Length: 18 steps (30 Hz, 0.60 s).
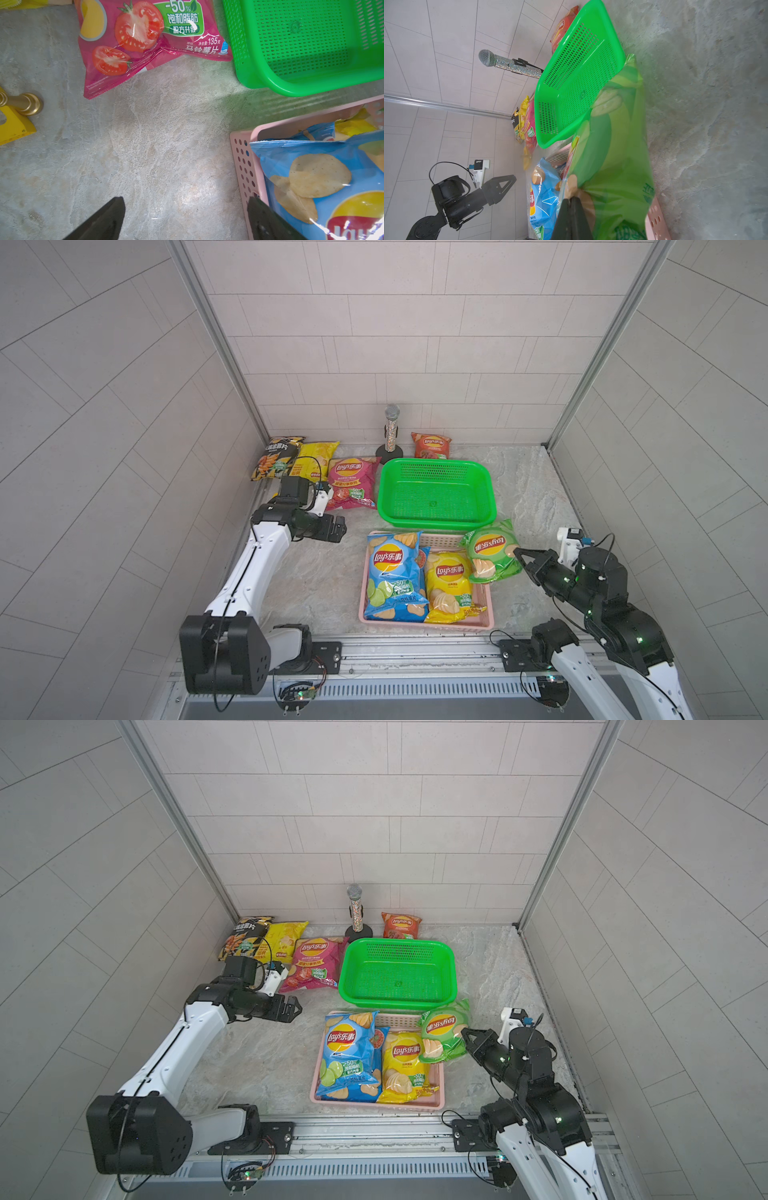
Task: Put the potato chips into the basket
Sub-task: Place the potato chip in the basket.
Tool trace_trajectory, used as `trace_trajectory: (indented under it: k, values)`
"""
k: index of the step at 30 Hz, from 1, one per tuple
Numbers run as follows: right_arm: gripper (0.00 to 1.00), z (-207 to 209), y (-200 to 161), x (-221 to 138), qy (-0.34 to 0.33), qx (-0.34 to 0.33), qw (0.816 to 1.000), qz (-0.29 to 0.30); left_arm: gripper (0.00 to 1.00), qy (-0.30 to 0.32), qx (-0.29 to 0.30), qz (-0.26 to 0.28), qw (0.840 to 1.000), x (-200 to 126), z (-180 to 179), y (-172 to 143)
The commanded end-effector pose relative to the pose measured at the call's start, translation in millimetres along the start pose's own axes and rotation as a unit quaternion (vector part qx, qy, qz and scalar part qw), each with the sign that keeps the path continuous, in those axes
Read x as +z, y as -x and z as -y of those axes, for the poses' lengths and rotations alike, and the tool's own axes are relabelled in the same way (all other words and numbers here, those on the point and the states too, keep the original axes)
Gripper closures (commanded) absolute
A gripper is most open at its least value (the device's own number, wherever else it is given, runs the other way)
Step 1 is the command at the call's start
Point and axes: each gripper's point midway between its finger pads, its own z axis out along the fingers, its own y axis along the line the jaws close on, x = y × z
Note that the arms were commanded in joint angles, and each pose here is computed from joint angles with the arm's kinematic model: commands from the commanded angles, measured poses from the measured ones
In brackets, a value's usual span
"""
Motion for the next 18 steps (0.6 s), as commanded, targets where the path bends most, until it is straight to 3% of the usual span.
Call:
trace_trajectory:
  k: [1, 18]
  values:
    - [1.00, -11.8, 2.1, 8.1, 0.023, 0.001, 1.000, -0.001, 0.00, -0.003, 0.001, -0.009, 1.000, 2.2, -0.9, -3.2]
    - [1.00, -31.8, -80.3, 48.9, 0.010, -0.159, 0.985, -0.069, 0.01, 0.000, 0.001, -0.011, 1.000, 3.1, -1.9, -3.7]
